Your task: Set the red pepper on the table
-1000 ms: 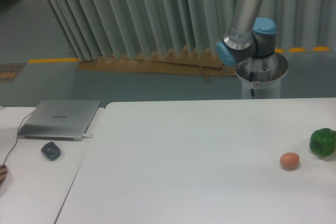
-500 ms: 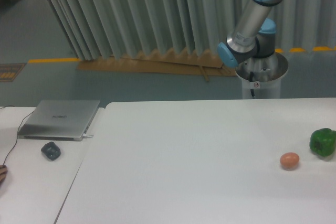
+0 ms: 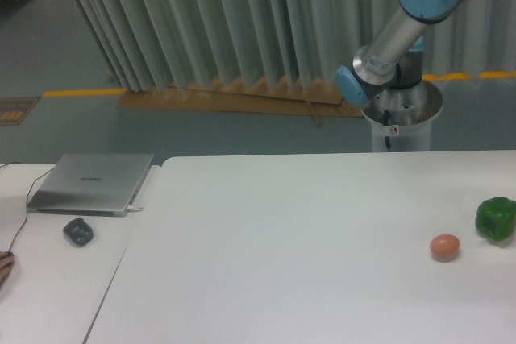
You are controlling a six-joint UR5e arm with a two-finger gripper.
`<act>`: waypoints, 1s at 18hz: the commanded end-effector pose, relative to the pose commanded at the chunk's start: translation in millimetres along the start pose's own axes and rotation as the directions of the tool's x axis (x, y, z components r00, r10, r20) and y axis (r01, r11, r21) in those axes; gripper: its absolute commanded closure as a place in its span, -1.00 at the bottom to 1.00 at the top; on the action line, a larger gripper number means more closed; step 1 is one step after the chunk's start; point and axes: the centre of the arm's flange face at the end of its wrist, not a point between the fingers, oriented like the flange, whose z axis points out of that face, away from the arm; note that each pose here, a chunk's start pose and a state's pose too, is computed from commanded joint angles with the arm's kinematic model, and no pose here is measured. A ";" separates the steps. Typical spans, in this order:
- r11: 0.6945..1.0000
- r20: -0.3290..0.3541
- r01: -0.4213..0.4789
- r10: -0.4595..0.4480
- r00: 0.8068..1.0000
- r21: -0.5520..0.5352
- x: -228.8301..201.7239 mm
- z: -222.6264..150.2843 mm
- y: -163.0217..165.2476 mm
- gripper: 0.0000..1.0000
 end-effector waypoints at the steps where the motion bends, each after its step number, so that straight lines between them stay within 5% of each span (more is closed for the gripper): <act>1: 1.000 -0.002 -0.002 0.002 1.000 0.002 0.6 -0.3 -0.2 -1.00; 18: 0.997 -0.042 -0.037 0.034 0.999 -0.073 10.7 22.3 -27.4 -1.00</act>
